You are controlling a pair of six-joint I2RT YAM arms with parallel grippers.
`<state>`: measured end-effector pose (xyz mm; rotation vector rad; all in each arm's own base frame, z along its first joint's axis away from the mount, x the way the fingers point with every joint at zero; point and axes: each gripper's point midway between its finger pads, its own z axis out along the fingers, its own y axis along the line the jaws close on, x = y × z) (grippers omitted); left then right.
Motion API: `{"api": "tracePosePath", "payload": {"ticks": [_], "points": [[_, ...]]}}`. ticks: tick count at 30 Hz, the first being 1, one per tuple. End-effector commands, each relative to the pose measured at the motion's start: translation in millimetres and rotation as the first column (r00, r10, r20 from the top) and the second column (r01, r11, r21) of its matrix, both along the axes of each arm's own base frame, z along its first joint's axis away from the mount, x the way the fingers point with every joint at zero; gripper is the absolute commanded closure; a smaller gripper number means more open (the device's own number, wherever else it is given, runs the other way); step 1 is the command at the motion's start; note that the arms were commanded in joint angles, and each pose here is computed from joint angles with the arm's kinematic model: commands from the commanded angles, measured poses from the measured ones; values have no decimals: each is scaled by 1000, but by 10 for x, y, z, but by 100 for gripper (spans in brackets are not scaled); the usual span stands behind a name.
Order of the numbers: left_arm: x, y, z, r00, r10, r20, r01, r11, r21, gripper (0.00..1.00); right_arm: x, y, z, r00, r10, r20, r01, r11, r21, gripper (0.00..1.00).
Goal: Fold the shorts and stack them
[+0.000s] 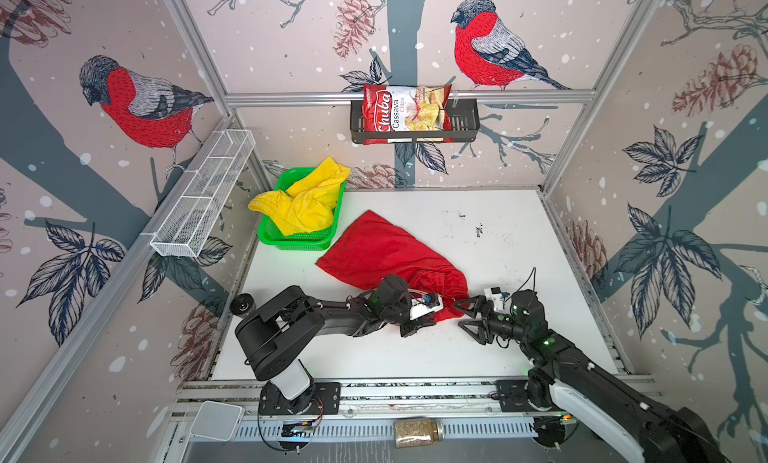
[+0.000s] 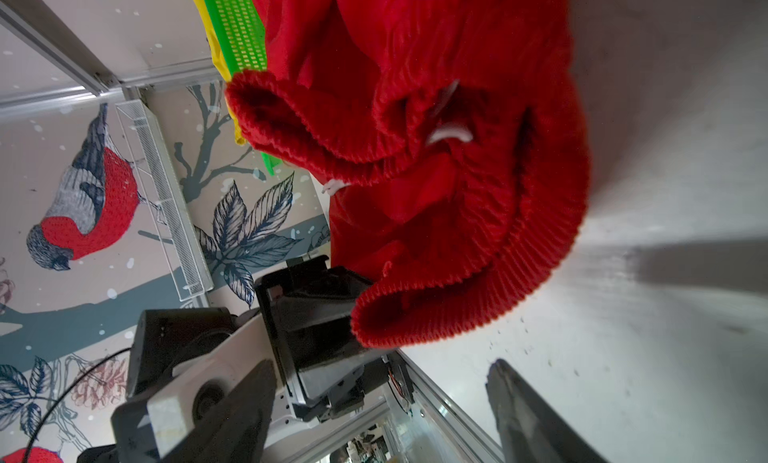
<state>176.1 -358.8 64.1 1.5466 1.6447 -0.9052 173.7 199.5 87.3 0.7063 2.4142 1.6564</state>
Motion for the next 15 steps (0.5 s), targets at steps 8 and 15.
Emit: {"api": "tracePosePath", "payload": {"ticks": [8, 15], "points": [[-9, -153, 158, 1000, -13, 20, 15, 993, -114, 74, 73, 150, 6, 999, 14, -37, -12, 998, 56, 23], [-39, -183, 171, 1000, -23, -1, 22, 990, -140, 73, 77, 263, -108, 994, 75, -81, -71, 996, 45, 28]]}}
